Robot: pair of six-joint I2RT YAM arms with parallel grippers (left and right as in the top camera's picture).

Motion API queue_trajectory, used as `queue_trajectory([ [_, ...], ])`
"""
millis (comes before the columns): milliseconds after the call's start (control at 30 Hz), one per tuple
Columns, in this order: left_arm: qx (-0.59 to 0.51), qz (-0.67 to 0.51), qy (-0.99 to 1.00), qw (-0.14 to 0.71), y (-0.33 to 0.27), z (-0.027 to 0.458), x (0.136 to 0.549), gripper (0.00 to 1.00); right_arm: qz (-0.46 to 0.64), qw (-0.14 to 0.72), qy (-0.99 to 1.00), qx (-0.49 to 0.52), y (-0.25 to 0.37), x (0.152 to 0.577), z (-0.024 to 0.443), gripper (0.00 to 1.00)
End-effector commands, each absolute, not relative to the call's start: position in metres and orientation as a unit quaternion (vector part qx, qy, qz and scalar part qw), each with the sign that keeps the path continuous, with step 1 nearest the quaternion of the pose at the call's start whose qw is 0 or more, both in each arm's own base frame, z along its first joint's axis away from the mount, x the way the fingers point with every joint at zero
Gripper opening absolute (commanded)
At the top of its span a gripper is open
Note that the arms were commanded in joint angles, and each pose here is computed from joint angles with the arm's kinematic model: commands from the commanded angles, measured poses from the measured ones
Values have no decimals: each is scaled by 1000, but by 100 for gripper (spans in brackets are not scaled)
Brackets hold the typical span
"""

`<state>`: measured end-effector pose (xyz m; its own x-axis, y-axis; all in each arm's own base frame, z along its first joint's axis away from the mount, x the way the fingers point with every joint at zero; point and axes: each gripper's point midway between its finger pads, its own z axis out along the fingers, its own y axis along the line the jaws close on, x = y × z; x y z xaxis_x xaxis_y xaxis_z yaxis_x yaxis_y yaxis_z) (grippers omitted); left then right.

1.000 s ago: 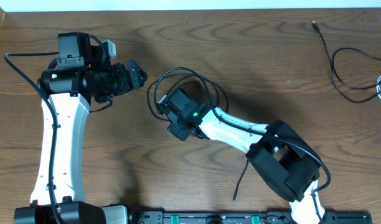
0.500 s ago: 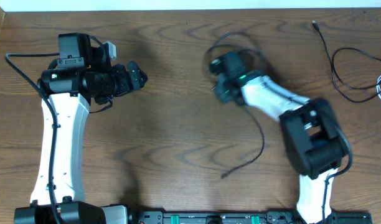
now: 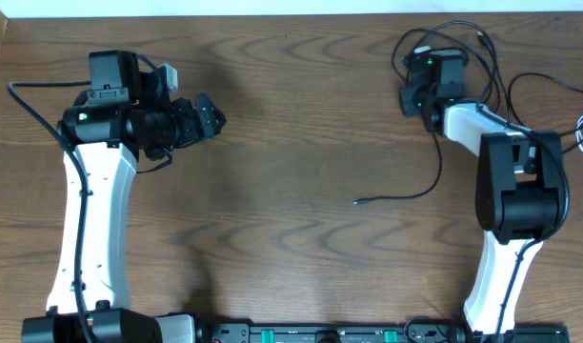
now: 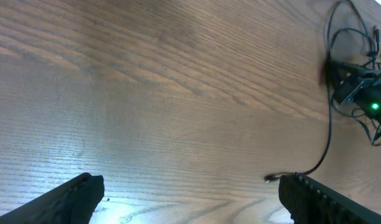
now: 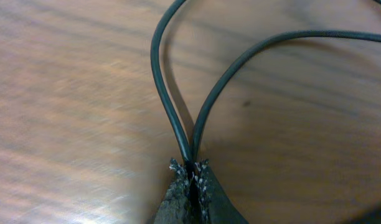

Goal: Untangle cables
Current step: 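Carry the black cable loop to the upper right with the right gripper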

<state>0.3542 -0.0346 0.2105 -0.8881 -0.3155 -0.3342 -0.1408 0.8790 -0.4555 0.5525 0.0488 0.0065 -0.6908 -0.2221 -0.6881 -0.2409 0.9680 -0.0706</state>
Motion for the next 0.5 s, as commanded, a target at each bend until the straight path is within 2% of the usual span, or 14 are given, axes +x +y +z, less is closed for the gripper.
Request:
queue_trajectory([
  [0,-119,-207,948,210,-31,214,355,96,-6,354,928,-112,20,557,-14,1],
  [33,-119,-207,948,210,-31,213,354,96,5,357,927,-116,25,560,-8,9],
  [67,-119,-207,948,209,-31,213,354,96,34,356,925,-130,40,562,4,35],
  [100,-119,-207,948,209,-31,213,354,96,52,355,923,-140,50,562,14,52],
  [133,-119,-207,948,209,-31,213,354,96,67,351,922,-150,61,561,24,73],
  [200,-119,-207,948,209,-31,213,354,96,78,339,923,-161,76,558,44,99],
  [367,-119,-207,948,209,-31,213,354,96,57,315,930,-182,94,543,104,99],
  [400,-119,-207,948,209,-31,213,354,96,35,318,930,-182,94,536,134,99],
  [467,-119,-207,948,209,-31,212,354,96,14,328,927,-181,92,529,165,99],
])
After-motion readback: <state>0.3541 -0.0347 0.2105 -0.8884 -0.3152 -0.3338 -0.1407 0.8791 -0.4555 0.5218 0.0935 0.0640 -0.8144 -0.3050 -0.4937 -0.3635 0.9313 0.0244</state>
